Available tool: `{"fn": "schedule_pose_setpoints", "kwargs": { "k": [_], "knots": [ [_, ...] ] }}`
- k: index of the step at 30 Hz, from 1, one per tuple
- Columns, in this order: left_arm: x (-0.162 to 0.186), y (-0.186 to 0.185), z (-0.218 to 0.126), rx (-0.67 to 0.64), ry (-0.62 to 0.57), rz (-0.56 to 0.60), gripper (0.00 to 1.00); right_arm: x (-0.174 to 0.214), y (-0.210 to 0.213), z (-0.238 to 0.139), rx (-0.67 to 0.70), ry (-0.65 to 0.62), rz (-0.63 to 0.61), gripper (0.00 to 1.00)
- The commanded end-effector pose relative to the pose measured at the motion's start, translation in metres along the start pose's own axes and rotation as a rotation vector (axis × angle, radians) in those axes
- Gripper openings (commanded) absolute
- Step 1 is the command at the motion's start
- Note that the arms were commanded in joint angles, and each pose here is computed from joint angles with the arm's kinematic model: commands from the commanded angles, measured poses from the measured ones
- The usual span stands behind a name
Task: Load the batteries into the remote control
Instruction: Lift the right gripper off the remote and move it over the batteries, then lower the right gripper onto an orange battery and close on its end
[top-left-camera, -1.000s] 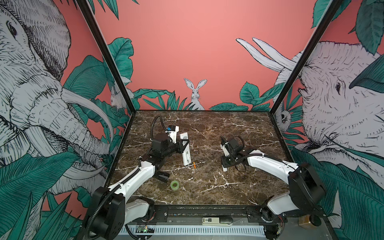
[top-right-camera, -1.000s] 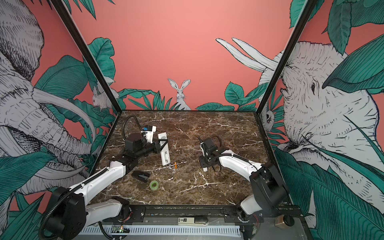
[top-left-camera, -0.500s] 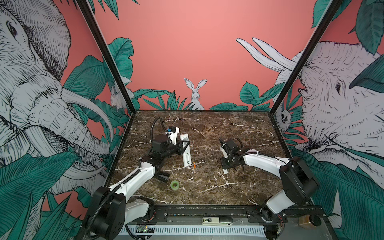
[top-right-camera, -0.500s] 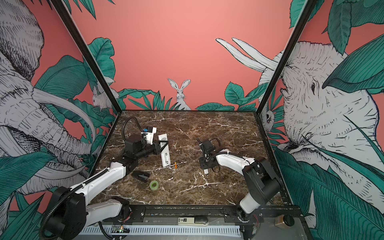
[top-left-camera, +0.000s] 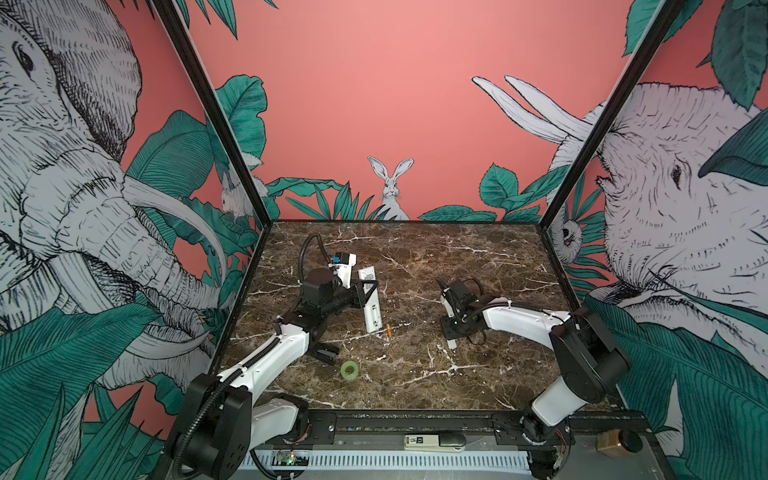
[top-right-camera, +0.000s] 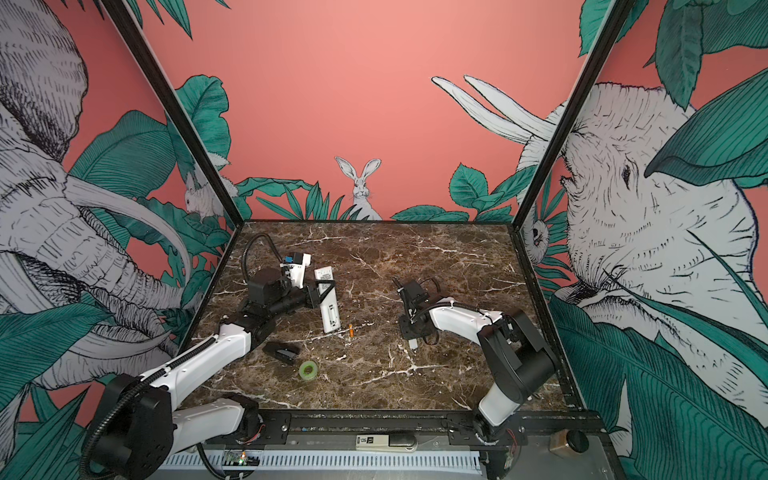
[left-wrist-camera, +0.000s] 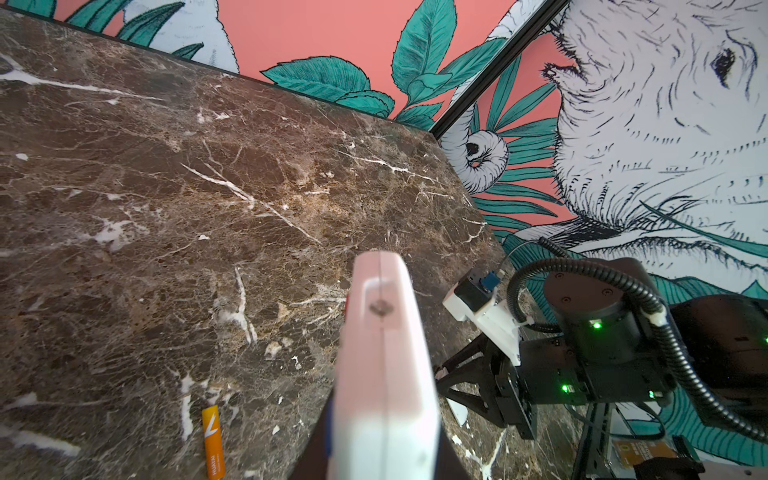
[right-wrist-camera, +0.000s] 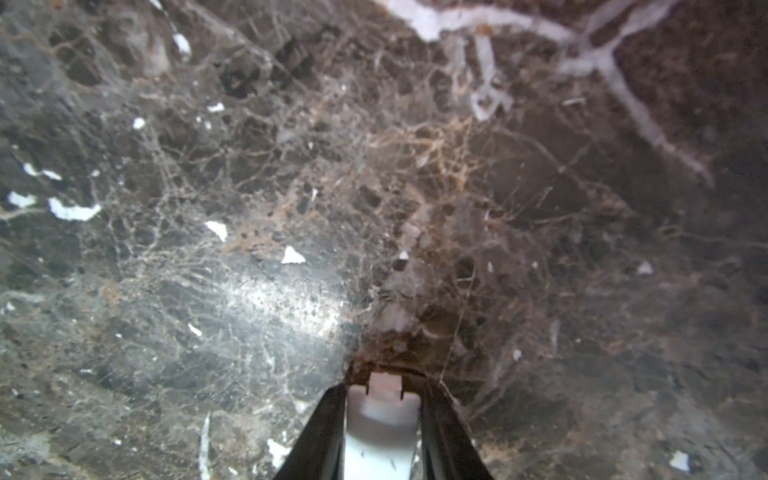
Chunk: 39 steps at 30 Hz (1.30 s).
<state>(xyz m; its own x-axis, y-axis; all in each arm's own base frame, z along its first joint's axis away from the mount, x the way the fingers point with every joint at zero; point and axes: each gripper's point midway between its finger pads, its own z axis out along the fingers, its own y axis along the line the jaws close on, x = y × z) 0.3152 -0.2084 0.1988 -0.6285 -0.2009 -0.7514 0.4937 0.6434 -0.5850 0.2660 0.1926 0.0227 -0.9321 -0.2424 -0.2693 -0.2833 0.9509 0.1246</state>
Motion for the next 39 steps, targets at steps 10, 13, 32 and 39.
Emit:
{"fn": "schedule_pose_setpoints", "kwargs": {
  "k": [10, 13, 32, 39],
  "knots": [
    [-0.012, -0.008, -0.012, 0.036, -0.046, 0.003, 0.00, -0.021, 0.000, -0.031, 0.020, -0.052, -0.014, 0.55],
    [-0.013, -0.004, -0.013, 0.043, -0.053, -0.017, 0.00, -0.029, 0.003, -0.040, 0.021, -0.068, -0.029, 0.56],
    [-0.009, 0.036, -0.038, -0.001, -0.090, -0.127, 0.00, -0.073, 0.100, -0.036, -0.082, -0.100, -0.189, 0.56],
    [-0.006, 0.042, -0.044, -0.010, -0.099, -0.135, 0.00, -0.091, 0.140, -0.026, -0.144, -0.112, -0.223, 0.55]
  ]
}}
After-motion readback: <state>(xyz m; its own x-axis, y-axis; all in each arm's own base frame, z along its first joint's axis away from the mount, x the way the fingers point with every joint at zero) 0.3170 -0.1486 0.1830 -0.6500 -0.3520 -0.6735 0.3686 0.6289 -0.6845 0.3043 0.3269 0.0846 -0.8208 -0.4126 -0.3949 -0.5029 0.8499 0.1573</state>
